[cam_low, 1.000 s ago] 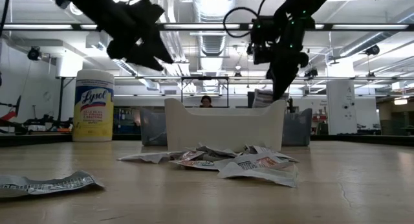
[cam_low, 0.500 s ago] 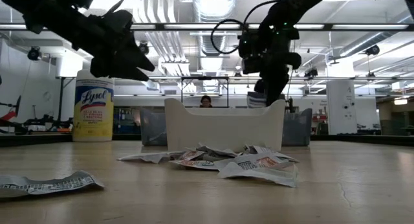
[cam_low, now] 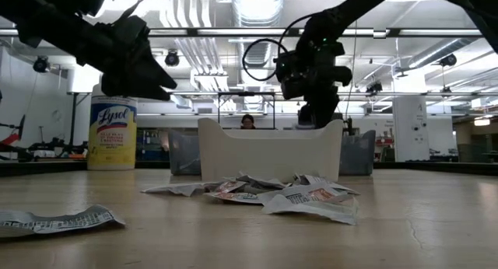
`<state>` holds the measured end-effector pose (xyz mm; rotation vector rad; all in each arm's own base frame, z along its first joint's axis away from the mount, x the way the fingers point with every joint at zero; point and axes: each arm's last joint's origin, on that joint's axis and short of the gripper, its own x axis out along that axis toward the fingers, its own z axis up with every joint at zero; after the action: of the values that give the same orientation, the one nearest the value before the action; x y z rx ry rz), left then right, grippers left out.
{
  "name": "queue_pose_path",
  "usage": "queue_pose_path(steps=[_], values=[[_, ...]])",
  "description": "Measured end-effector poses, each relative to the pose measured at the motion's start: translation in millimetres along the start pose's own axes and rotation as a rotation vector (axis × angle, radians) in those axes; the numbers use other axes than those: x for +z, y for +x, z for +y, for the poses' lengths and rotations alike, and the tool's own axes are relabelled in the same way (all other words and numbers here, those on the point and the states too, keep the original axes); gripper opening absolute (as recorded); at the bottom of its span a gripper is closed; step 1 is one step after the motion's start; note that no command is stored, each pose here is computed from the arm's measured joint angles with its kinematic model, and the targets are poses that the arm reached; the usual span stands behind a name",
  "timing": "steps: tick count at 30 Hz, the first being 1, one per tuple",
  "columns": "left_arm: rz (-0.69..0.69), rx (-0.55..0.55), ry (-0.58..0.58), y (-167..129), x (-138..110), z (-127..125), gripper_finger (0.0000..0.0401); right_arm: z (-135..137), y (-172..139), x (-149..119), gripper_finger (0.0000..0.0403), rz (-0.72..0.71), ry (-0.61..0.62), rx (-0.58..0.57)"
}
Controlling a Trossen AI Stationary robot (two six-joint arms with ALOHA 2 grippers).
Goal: Pick & Place First Aid Supplies
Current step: Put the blue bandage into the right black bin
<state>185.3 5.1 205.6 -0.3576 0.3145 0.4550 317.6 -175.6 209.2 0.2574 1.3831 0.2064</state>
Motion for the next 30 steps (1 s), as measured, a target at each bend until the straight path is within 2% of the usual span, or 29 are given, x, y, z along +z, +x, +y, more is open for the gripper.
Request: queue_pose_path(steps=[14,22,30], values=[[0.005,0.002,0.025,0.3,-1.7,0.9,0.0216,-17.3,23.9,-0.6,0.0008,0.086,0.063,0.026],[0.002,0.01,0.024,0.4,-1.6,1.4,0.0216,-21.8,22.3,-3.0,0.0008,0.153,0.061,-0.108],[-0.004,0.023,0.025,0.5,-1.3,2.0,0.0216,-22.9,21.8,-3.6,0.0013,0.152,0.062,-0.11]])
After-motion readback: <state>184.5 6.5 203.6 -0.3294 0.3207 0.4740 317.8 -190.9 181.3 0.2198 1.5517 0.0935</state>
